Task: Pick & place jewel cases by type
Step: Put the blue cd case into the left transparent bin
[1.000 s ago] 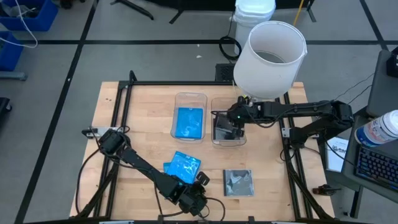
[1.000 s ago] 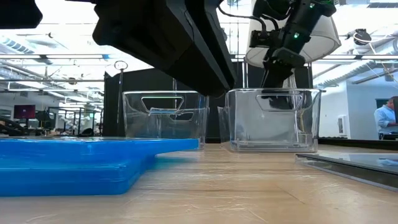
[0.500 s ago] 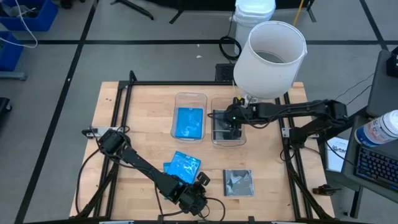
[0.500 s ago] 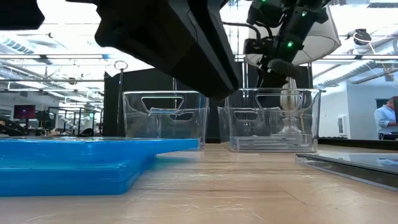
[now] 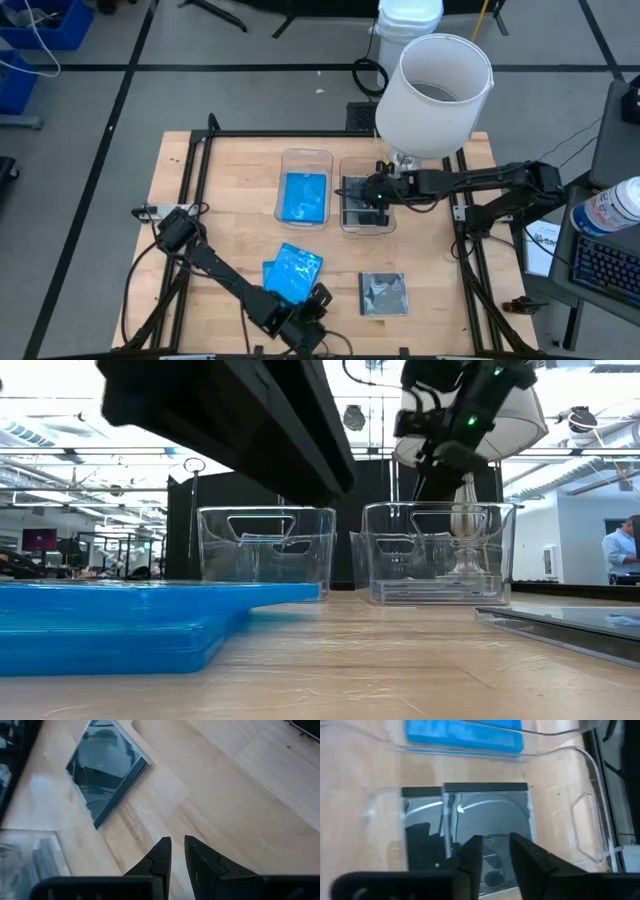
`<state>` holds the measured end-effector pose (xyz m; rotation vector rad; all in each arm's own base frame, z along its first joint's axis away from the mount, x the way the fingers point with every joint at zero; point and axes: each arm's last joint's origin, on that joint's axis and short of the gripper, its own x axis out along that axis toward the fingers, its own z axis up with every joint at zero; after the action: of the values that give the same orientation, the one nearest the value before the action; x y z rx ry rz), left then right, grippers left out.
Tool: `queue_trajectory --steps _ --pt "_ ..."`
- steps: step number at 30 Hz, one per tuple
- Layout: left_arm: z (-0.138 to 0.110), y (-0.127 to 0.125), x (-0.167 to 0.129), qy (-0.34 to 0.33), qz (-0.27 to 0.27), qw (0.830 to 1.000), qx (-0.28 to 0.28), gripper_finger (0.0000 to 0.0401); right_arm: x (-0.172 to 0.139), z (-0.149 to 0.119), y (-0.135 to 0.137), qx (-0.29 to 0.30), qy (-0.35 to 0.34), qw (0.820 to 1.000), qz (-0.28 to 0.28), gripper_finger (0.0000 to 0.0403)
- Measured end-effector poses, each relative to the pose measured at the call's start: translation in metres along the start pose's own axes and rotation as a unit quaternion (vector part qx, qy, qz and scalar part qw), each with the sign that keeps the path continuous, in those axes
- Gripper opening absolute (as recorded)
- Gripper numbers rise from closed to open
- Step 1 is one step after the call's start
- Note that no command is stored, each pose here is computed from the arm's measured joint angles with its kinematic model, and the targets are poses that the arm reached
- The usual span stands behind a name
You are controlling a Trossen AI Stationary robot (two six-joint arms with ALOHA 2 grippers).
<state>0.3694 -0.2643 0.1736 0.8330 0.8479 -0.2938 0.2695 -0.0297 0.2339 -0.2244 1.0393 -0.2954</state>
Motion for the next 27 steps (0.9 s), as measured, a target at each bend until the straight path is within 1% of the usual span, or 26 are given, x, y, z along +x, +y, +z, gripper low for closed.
queue_trajectory --steps 4,6,9,13,16,20,23,25,27 --pt "0.0 -0.005 -0.003 0.007 0.009 1.0 0.012 0.0062 -0.017 0.0 0.006 0.013 -0.021 1.0 0.009 0.002" --pt "-0.002 -0.006 -0.003 0.022 0.019 0.999 0.02 0.0062 -0.025 -0.001 0.014 0.014 -0.031 0.999 0.027 0.0006" --pt "-0.005 -0.011 -0.009 0.044 0.035 0.998 0.034 0.0062 -0.04 -0.001 0.034 0.019 -0.05 0.997 0.06 0.0007" --pt "-0.003 -0.02 -0.021 0.048 0.048 0.997 0.037 0.0062 -0.062 -0.002 0.074 0.0 -0.089 0.99 0.112 0.0001" --pt "0.0 -0.022 -0.038 0.037 0.064 0.997 0.013 0.0062 -0.078 -0.009 0.103 -0.008 -0.102 0.984 0.144 0.0001" --pt "0.001 -0.019 -0.057 0.029 0.083 0.995 -0.046 0.0062 -0.092 -0.019 0.139 -0.011 -0.122 0.981 0.152 0.0001" --pt "-0.001 -0.017 -0.067 0.031 0.086 0.992 -0.084 0.0062 -0.095 -0.021 0.166 -0.01 -0.152 0.974 0.167 0.0" --pt "-0.003 -0.02 -0.068 0.041 0.091 0.99 -0.098 0.0062 -0.089 -0.02 0.184 -0.014 -0.166 0.971 0.169 0.0" --pt "-0.009 -0.028 -0.066 0.048 0.08 0.992 -0.089 0.0062 -0.077 -0.016 0.198 -0.015 -0.175 0.969 0.171 0.0"
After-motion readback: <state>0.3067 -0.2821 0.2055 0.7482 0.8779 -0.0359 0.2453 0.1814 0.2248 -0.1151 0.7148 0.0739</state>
